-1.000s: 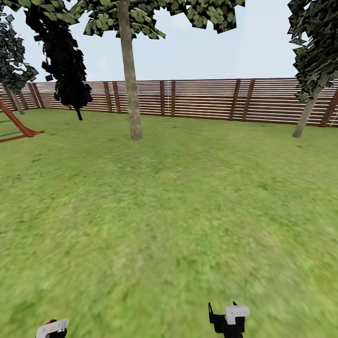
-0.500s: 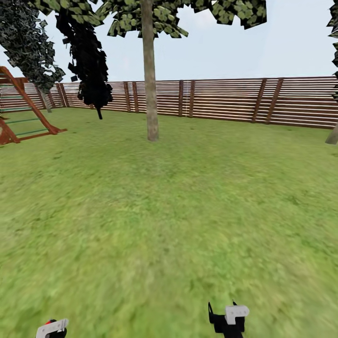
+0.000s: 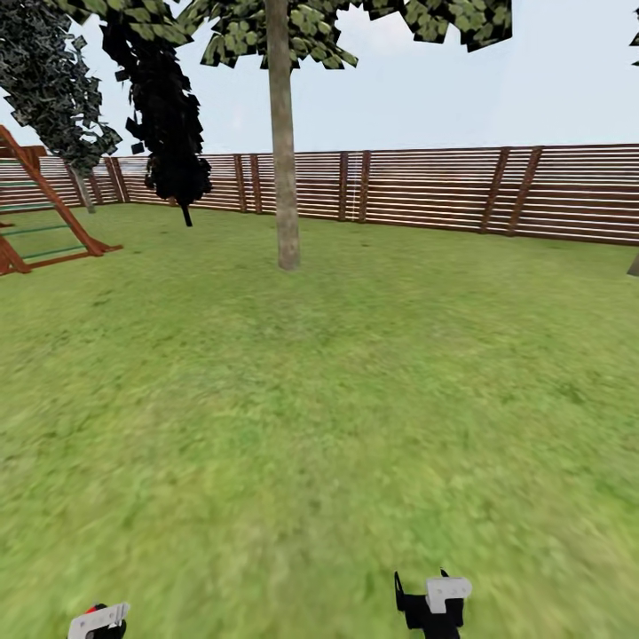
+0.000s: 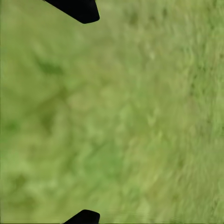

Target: In the garden, pick up the pesticide atomizer on the floor and spray pesticide onto both trees until each tree trunk is fully covered.

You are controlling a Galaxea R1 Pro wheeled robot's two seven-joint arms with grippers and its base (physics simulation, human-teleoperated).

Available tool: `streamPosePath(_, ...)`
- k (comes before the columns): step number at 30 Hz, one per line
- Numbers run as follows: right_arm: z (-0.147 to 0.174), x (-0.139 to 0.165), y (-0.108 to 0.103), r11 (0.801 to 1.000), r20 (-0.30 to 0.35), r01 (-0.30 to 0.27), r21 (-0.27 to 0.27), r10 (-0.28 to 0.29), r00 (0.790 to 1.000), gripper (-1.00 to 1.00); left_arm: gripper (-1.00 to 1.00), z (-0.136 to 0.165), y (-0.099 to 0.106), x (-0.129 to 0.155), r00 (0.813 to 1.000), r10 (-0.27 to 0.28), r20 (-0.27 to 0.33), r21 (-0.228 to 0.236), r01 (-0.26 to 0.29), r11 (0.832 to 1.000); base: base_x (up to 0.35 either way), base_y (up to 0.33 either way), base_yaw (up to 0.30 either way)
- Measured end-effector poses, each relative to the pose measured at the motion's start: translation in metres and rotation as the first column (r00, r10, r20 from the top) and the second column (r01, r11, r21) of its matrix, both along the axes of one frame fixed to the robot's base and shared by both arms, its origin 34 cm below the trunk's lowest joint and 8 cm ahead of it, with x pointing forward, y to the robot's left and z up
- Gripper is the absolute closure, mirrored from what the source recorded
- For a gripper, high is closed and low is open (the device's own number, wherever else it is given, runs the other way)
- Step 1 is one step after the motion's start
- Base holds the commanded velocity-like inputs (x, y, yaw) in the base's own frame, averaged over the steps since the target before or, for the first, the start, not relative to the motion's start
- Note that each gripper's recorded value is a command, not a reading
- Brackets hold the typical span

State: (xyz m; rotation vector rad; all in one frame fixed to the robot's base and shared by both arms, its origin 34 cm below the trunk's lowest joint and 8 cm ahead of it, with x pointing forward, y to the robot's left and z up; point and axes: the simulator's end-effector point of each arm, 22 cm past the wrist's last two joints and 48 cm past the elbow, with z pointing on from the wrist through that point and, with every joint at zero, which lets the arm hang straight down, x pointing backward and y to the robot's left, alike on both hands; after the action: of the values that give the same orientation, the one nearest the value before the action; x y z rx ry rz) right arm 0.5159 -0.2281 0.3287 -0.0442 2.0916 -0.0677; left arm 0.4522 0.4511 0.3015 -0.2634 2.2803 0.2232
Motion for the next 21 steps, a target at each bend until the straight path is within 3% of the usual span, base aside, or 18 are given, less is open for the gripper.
streamPosePath(21,0.0001,0.0000,0.0000,1.000,0.001,0.000,0.000,0.000,1.000,-1.00,1.00,0.0000,0.0000,0.0000,1.000,0.000,0.000,0.000,0.000,1.000,0.340,0.000,0.000)
